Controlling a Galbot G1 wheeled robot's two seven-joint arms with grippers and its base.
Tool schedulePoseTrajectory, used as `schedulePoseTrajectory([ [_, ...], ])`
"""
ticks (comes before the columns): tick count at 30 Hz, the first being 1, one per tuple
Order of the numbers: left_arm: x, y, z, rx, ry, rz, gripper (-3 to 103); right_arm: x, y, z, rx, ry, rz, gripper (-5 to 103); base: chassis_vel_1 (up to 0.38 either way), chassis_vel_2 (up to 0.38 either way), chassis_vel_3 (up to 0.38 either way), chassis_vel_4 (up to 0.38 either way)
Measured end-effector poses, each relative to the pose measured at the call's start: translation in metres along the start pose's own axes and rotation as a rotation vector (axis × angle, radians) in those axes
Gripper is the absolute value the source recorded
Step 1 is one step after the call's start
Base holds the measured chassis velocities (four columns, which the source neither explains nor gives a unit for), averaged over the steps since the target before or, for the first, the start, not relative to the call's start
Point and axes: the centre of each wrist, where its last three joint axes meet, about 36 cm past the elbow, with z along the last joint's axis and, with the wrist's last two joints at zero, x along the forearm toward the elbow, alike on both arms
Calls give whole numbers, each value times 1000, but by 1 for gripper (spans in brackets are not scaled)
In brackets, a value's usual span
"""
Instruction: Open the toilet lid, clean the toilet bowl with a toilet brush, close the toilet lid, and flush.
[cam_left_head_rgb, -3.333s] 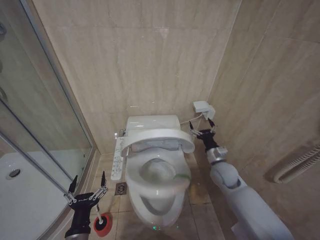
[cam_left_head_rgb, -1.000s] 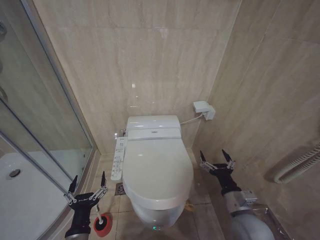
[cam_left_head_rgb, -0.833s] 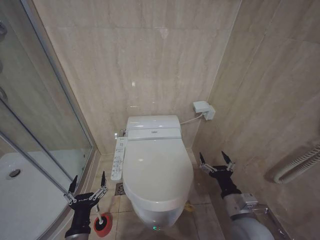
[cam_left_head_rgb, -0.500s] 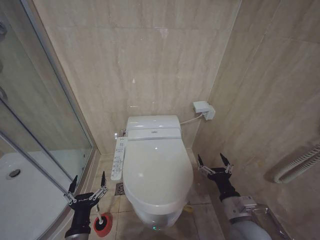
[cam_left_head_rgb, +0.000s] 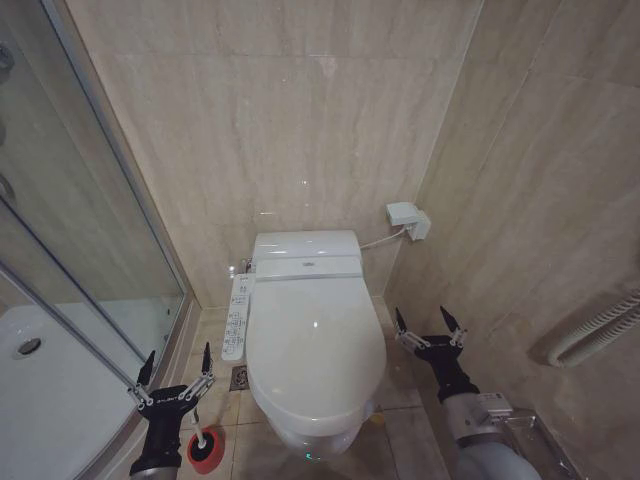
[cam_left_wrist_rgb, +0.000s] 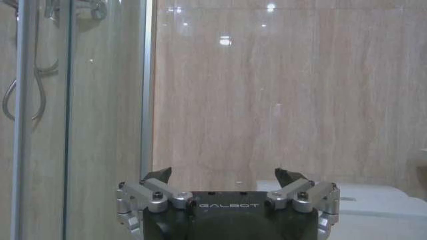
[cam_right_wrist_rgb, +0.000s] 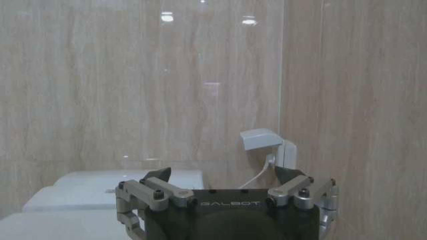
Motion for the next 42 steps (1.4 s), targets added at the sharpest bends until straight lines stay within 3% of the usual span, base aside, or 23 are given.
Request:
schedulePoseTrajectory([
  [42, 0, 0, 0, 0, 0, 0, 100, -2, 0, -2, -12, -9, 9, 100, 0, 0, 0, 0],
])
